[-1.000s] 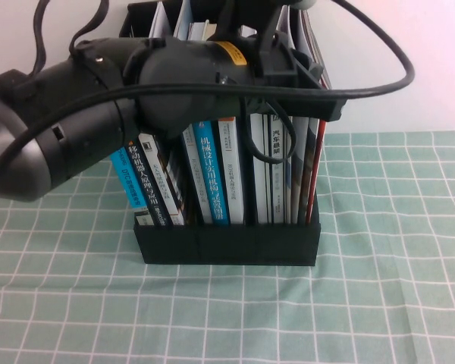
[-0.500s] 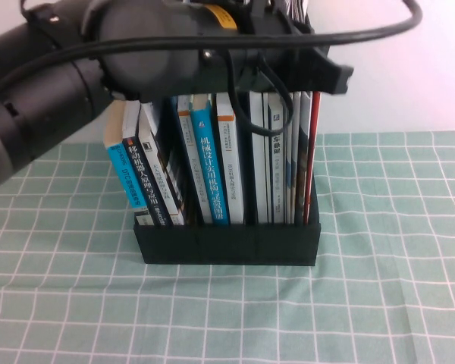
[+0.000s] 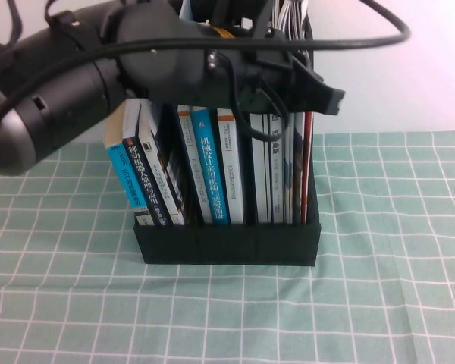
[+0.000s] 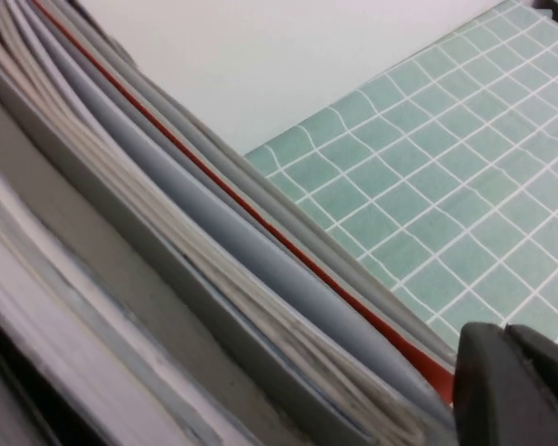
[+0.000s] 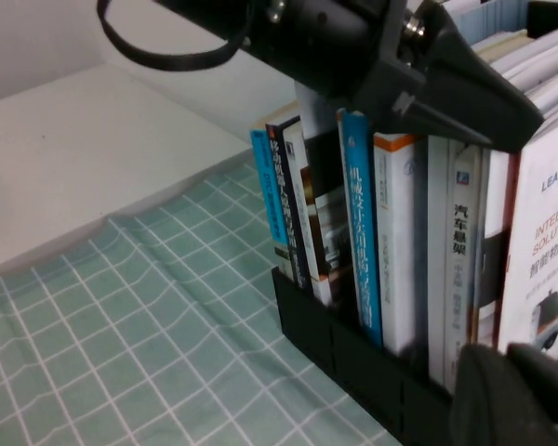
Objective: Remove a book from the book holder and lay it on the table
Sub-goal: Hold the bookshelf
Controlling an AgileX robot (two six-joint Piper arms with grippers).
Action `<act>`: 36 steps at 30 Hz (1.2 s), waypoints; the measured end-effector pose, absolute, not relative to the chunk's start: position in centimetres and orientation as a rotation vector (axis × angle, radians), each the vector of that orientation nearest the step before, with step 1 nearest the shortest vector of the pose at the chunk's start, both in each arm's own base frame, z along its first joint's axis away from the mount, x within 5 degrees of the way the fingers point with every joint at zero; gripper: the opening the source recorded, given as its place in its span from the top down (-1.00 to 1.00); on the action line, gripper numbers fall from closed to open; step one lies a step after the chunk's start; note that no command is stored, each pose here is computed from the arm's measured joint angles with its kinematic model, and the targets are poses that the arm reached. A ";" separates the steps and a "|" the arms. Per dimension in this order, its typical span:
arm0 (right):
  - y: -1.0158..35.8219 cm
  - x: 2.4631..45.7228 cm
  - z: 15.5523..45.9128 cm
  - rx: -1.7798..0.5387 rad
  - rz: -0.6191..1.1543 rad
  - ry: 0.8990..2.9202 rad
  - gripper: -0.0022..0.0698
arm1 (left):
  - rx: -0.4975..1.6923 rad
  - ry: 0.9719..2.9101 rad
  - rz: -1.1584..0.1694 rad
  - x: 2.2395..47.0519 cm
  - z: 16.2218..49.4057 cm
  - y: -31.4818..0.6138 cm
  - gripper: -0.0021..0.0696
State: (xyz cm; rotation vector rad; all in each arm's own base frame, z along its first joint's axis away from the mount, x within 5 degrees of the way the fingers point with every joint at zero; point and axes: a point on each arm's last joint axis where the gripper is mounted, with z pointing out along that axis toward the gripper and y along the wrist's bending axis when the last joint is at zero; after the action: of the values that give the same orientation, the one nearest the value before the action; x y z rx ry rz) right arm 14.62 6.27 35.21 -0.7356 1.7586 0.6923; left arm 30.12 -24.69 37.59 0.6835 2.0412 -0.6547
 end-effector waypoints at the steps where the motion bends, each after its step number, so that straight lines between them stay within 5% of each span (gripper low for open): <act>1: 6.3 15.0 35.1 -0.739 0.701 1.750 0.86 | 0.675 2.051 -0.657 30.2 37.7 -24.3 0.95; 9: 6.9 17.3 34.4 -0.751 0.695 1.710 0.12 | 0.622 2.096 -0.683 30.9 37.6 -23.0 0.95; 25: 12.3 21.5 31.0 -0.803 0.718 1.693 -0.16 | 0.639 2.092 -0.675 30.8 37.7 -23.0 0.95; 36: 17.2 26.2 29.0 -0.939 0.435 1.720 -0.23 | 0.634 2.097 -0.670 30.8 37.7 -22.9 0.95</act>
State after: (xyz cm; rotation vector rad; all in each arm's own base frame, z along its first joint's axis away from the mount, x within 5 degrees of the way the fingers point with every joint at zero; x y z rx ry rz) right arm 26.18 17.23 29.04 -0.9387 1.7205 0.4351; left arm 30.77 -22.90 37.75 0.6341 2.0966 -0.6699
